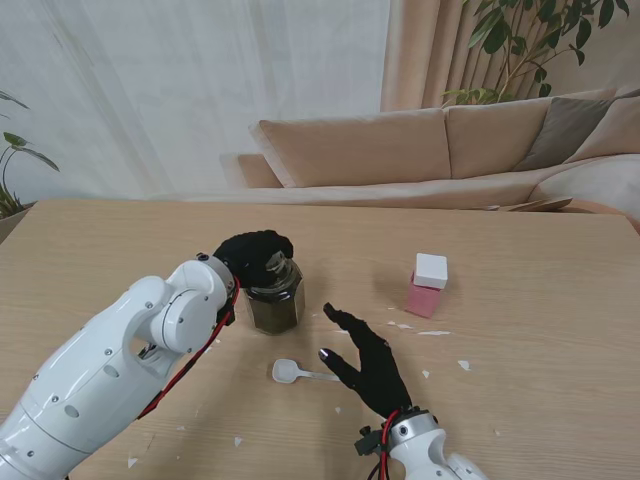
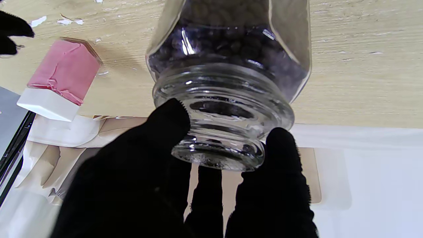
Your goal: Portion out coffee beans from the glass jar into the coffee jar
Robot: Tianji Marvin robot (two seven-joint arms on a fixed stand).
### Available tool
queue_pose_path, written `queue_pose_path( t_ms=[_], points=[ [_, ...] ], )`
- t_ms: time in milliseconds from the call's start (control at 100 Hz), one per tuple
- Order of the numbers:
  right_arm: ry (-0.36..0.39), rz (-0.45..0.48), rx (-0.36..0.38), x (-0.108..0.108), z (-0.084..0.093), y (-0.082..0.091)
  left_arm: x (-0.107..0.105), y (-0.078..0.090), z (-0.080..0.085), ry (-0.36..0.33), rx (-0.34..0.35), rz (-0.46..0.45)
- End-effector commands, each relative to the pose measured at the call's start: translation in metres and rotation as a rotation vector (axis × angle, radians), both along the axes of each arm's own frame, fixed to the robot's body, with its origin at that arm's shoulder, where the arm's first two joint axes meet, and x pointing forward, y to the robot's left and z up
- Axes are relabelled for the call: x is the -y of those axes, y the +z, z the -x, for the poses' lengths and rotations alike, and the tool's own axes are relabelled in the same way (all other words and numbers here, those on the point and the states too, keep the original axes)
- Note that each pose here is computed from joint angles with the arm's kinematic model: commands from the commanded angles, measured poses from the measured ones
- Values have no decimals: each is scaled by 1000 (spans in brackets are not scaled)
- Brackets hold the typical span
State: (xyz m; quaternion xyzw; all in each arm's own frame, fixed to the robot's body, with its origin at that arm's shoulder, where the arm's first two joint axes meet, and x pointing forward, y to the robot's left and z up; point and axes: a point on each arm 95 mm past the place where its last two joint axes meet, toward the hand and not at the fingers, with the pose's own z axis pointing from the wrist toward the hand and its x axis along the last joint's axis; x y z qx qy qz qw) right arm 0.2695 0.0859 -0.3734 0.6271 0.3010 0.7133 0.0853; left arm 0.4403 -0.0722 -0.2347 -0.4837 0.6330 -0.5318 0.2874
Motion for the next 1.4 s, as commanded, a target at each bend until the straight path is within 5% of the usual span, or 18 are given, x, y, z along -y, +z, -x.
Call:
queue_pose_path(
  t_ms=[0,920,1390],
  points=[
    [10,-8,-11,-3,3,0,3,-5,3,-3,-26,1],
    [6,-12,-10,-2,4,0,13,19,6,-12,8,23],
    [8,-11,-14,-3,4,-1,1,36,0,10,35,54]
  ],
)
